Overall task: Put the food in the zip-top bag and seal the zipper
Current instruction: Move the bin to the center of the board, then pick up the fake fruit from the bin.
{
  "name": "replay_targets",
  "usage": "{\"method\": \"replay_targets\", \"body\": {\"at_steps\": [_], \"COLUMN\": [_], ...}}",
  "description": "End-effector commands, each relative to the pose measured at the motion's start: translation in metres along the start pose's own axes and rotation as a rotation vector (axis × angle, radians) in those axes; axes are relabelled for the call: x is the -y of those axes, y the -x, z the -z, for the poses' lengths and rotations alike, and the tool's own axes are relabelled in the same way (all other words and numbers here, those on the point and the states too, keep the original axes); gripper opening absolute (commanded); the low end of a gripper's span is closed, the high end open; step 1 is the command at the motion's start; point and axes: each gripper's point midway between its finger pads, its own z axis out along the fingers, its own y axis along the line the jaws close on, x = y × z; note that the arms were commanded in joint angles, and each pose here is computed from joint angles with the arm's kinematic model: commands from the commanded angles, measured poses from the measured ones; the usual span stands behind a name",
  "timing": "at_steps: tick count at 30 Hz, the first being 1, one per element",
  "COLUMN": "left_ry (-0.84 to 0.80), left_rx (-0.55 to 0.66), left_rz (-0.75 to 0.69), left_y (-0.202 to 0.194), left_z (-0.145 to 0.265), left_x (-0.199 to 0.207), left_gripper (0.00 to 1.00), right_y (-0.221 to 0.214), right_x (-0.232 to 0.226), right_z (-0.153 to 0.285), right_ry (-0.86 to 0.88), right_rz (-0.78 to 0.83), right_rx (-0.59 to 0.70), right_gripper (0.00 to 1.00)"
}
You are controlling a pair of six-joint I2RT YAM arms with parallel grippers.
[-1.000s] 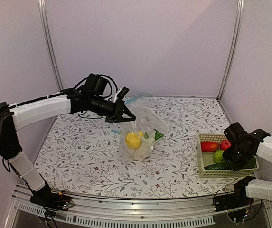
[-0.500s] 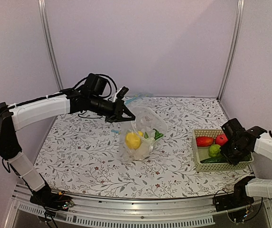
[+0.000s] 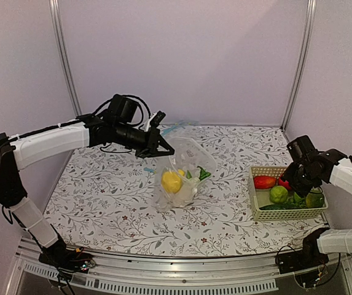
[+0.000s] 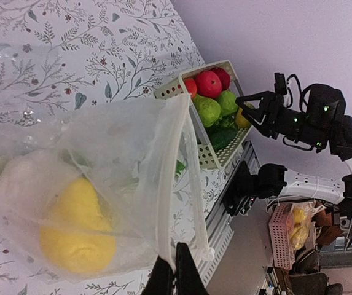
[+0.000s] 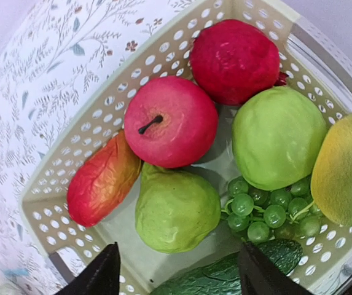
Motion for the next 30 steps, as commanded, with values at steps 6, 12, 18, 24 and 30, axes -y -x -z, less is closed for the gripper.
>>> {"method": "replay_targets", "body": {"at_steps": [6, 12, 18, 24, 30], "left_ry": [0.001, 0.002, 0.010, 0.008, 0.012], "left_rx": [0.019, 0.022, 0.021, 0.023, 0.024], "left_rz": [-0.004, -0.003, -0.002, -0.003, 0.000], "left_y": [0.003, 0.003, 0.002, 0.003, 0.004], "left_z": [0.008, 0.009, 0.011, 0.011, 0.012], "left_x": [0.000, 0.001, 0.000, 0.001, 0.001], "left_gripper": [0.00, 0.00, 0.00, 0.00, 0.00], "right_y": [-0.018, -0.024, -0.026, -0.030, -0.034], "right_x": [-0.012, -0.014, -0.018, -0.017, -0.016], "right_z": [-0.022, -0.042, -0.055, -0.071, -0.078], "right_ry": [-0.038, -0.072, -0.068, -0.068, -0.070], "right_rz": [0.190, 0.257, 0.308, 0.332, 0.342], "right_rx": [-0.106, -0.126, -0.143, -0.196, -0.218], "right_gripper": [0.83, 0.89, 0.94, 0.93, 0.81]}}
